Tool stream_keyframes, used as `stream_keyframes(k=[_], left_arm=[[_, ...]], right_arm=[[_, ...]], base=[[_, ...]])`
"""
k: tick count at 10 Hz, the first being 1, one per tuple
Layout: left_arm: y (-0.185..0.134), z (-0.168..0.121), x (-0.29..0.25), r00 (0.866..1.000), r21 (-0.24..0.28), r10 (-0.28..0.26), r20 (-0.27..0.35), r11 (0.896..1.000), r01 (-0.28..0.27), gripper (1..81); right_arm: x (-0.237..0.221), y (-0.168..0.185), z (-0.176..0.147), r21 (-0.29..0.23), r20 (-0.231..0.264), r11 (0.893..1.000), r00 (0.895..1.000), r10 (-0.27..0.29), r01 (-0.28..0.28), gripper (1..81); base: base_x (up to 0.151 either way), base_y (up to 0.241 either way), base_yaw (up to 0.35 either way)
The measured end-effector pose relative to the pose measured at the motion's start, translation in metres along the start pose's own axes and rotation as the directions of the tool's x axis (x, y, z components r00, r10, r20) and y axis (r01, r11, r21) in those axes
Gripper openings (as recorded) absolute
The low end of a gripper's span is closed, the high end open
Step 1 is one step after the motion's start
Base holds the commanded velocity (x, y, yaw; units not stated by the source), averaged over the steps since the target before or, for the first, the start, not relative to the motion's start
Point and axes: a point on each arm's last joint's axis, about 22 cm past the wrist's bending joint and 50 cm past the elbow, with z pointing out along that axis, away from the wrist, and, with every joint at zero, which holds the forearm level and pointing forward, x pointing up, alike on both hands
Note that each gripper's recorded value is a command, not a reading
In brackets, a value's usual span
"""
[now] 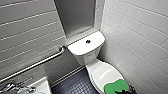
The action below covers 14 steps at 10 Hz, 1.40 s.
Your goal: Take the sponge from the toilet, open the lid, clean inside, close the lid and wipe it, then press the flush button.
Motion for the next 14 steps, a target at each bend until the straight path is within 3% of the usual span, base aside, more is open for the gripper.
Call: stream_keyframes(k=[3, 7, 9, 14], left_arm=[[-0.011, 0.007, -0.006, 1.0, 0.026, -0.01, 0.012, 1.0, 0.01, 81.1], [-0.029, 0.026, -0.013, 1.0, 0.06, -0.018, 0.023, 0.998, 0.017, 81.1], [-0.029, 0.043, 0.005, 1.0, 0.053, -0.008, 0.013, 0.999, 0.007, 81.1], [-0.033, 0.048, -0.007, 0.998, 0.054, -0.035, 0.047, 0.998, 0.033, 81.1]], right_arm=[[0.045, -0.028, 0.034, 0.025, -0.05, 0.999, 0.998, 0.037, -0.036, 1.0], [0.104, -0.025, 0.067, -0.004, -0.129, 0.996, 0.988, 0.086, -0.087, 1.0], [0.127, -0.018, 0.082, -0.007, -0.151, 0.995, 0.984, 0.099, -0.101, 1.0], [0.15, 0.007, 0.106, -0.029, -0.182, 0.983, 0.968, 0.175, -0.183, 1.0]], base=[[0.0, 0.0, 0.0], [0.0, 0.0, 0.0], [0.0, 0.0, 0.0], [0.0, 0.0, 0.0]])
